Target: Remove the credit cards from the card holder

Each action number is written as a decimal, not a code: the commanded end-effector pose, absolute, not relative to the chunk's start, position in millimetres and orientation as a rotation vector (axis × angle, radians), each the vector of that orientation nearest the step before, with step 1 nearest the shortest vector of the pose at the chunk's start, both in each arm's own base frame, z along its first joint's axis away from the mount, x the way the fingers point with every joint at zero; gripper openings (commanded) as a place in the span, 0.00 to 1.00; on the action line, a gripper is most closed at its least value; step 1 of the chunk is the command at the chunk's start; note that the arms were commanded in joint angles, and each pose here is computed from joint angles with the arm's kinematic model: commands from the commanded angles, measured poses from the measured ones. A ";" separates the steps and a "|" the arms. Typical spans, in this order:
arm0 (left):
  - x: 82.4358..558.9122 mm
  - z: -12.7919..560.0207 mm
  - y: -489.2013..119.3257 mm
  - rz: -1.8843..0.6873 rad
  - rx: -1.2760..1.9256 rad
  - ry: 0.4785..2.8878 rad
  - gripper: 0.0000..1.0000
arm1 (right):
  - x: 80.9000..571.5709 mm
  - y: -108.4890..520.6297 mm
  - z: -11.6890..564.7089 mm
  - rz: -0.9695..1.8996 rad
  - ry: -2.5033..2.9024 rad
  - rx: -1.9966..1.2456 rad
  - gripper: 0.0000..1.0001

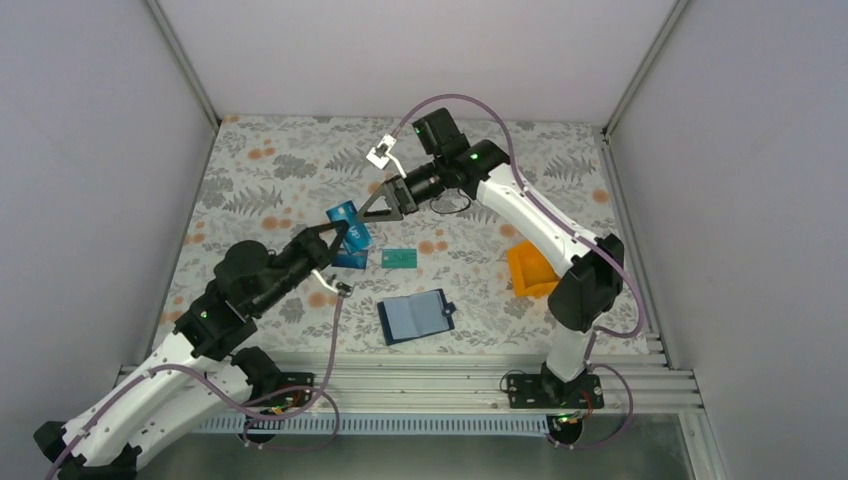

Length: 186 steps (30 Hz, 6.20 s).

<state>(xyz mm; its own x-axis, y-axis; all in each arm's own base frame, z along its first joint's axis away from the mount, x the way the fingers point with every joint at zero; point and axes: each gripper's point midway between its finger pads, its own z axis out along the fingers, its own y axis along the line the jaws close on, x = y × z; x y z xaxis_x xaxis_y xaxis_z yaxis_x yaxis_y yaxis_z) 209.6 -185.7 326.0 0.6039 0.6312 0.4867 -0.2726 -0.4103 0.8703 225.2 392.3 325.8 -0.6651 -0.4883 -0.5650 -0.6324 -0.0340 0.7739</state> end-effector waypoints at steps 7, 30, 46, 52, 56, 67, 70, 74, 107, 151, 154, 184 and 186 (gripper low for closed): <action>250.2 181.8 -150.7 0.647 2.055 1.435 0.02 | 354.7 274.3 317.9 0.880 2.184 -0.598 1.00; 335.9 73.0 -149.5 0.559 1.837 1.864 0.02 | 357.4 178.6 347.9 0.545 1.975 -0.392 1.00; 321.2 44.2 -149.8 0.628 1.890 1.934 0.02 | 354.5 178.0 346.2 0.591 1.967 -0.425 1.00; 316.4 36.6 -140.6 0.686 1.918 1.954 0.02 | 352.7 179.8 348.9 0.612 1.958 -0.441 1.00; 316.9 35.3 -134.7 0.716 1.897 1.999 0.02 | 352.2 180.6 349.6 0.623 1.954 -0.449 1.00; 320.7 35.8 -141.3 0.678 1.848 2.044 0.02 | 350.7 179.0 350.3 0.624 1.951 -0.455 1.00; 318.3 35.3 -139.9 0.679 1.856 2.048 0.02 | 350.9 179.4 350.5 0.629 1.949 -0.457 1.00; 316.4 34.8 -141.3 0.671 1.858 2.058 0.02 | 351.6 179.9 350.3 0.632 1.949 -0.459 1.00; 326.5 200.9 -207.7 -0.334 1.061 2.217 0.99 | 336.3 195.6 282.0 0.827 2.119 -0.389 0.92; 177.7 21.4 -241.0 -1.439 0.159 2.934 0.78 | 163.1 279.2 17.4 1.064 3.070 -0.511 0.72; 181.0 27.1 -250.5 -1.454 0.232 2.910 0.73 | 168.4 283.6 22.3 1.070 3.053 -0.503 0.69; 250.5 353.0 -279.8 -0.871 1.477 1.650 0.02 | 234.2 260.8 405.2 1.257 1.605 -1.009 0.98; 248.6 367.1 -277.0 -0.835 1.486 1.609 0.03 | 225.3 259.2 418.3 1.248 1.552 -1.046 0.98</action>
<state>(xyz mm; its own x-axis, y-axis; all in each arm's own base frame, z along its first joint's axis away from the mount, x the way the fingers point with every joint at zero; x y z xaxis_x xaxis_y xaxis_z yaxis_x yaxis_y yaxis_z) 267.8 -287.6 360.6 -0.1291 0.4250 -0.8960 0.9819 0.1814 -0.0554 248.1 260.3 385.8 -0.4109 -0.0966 -0.9066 -0.8910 0.2532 0.3768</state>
